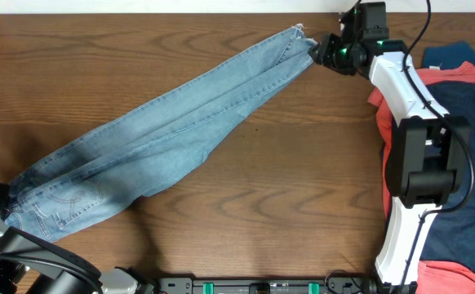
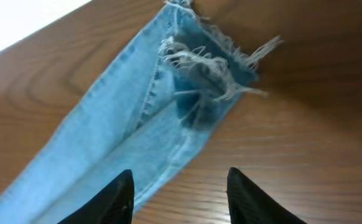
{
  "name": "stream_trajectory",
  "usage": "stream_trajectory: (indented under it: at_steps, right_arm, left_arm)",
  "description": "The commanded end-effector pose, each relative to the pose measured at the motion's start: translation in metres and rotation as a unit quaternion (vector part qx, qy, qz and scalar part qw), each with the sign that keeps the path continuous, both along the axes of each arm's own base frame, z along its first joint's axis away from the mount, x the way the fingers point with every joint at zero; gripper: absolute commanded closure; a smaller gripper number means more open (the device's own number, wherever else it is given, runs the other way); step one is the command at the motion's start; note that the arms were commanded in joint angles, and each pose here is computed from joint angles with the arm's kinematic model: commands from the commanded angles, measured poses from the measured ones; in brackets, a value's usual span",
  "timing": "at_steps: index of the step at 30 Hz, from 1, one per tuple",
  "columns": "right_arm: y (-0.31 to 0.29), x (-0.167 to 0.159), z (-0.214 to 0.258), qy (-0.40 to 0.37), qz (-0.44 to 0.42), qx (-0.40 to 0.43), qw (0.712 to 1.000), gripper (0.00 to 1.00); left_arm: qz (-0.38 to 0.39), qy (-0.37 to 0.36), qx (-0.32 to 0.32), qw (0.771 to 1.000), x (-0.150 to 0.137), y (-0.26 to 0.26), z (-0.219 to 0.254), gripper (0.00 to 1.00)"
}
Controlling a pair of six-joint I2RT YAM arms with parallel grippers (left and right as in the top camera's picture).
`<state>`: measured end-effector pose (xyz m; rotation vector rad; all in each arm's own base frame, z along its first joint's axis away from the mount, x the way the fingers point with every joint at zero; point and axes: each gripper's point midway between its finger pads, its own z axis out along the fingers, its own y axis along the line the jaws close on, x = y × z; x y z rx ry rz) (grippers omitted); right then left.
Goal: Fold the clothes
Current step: 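Lay the lower leg onto the upper leg with the right gripper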
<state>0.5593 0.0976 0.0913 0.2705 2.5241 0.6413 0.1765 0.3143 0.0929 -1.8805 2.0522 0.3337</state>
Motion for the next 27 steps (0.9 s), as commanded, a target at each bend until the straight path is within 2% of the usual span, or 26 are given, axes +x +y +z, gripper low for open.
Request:
stream_trajectory:
  at_steps: [1, 2, 3, 5, 7, 10, 12, 16, 19, 23, 27]
  right_arm:
    - [-0.003, 0.004, -0.007, -0.030, 0.055, -0.066, 0.996, 0.50]
    - [-0.006, 0.004, -0.012, -0.025, 0.048, -0.083, 0.995, 0.37]
    - [-0.007, 0.004, -0.020, -0.020, 0.042, -0.097, 0.994, 0.29]
    - [-0.001, 0.005, -0.031, -0.015, 0.047, -0.100, 0.994, 0.26]
    - [0.010, 0.008, -0.042, -0.020, 0.061, -0.089, 0.994, 0.27]
    - [0.019, 0.015, -0.059, -0.023, 0.058, -0.077, 0.995, 0.39]
    - [0.021, 0.021, -0.064, -0.028, 0.045, -0.066, 0.996, 0.55]
    - [0.032, 0.035, -0.055, -0.058, 0.036, -0.027, 0.997, 0.75]
    - [0.035, 0.042, -0.045, -0.069, 0.019, -0.005, 0.997, 0.99]
    - [0.044, 0.041, -0.020, -0.072, 0.036, 0.023, 0.997, 0.99]
    - [0.038, 0.031, 0.017, -0.040, 0.015, 0.019, 0.999, 0.98]
  left_arm:
    - [0.010, 0.004, 0.019, 1.000, -0.001, 0.011, 0.009, 0.83]
    - [0.010, 0.005, 0.019, 1.000, -0.001, 0.011, 0.009, 0.83]
    - [0.010, 0.005, 0.019, 1.000, -0.001, 0.011, 0.009, 0.83]
    - [0.010, 0.005, 0.019, 1.000, -0.001, 0.011, 0.009, 0.83]
    - [0.010, 0.004, 0.019, 1.000, -0.001, 0.011, 0.009, 0.83]
    - [0.010, 0.004, 0.019, 1.000, -0.001, 0.011, 0.009, 0.83]
    - [0.010, 0.005, 0.019, 1.000, -0.001, 0.011, 0.009, 0.83]
    - [0.010, 0.004, 0.019, 1.000, -0.001, 0.011, 0.009, 0.83]
    - [0.010, 0.004, 0.018, 1.000, -0.001, 0.011, 0.009, 0.83]
    - [0.009, 0.004, 0.017, 1.000, -0.001, 0.010, 0.009, 0.83]
    - [0.010, 0.004, 0.017, 1.000, -0.001, 0.010, 0.009, 0.83]
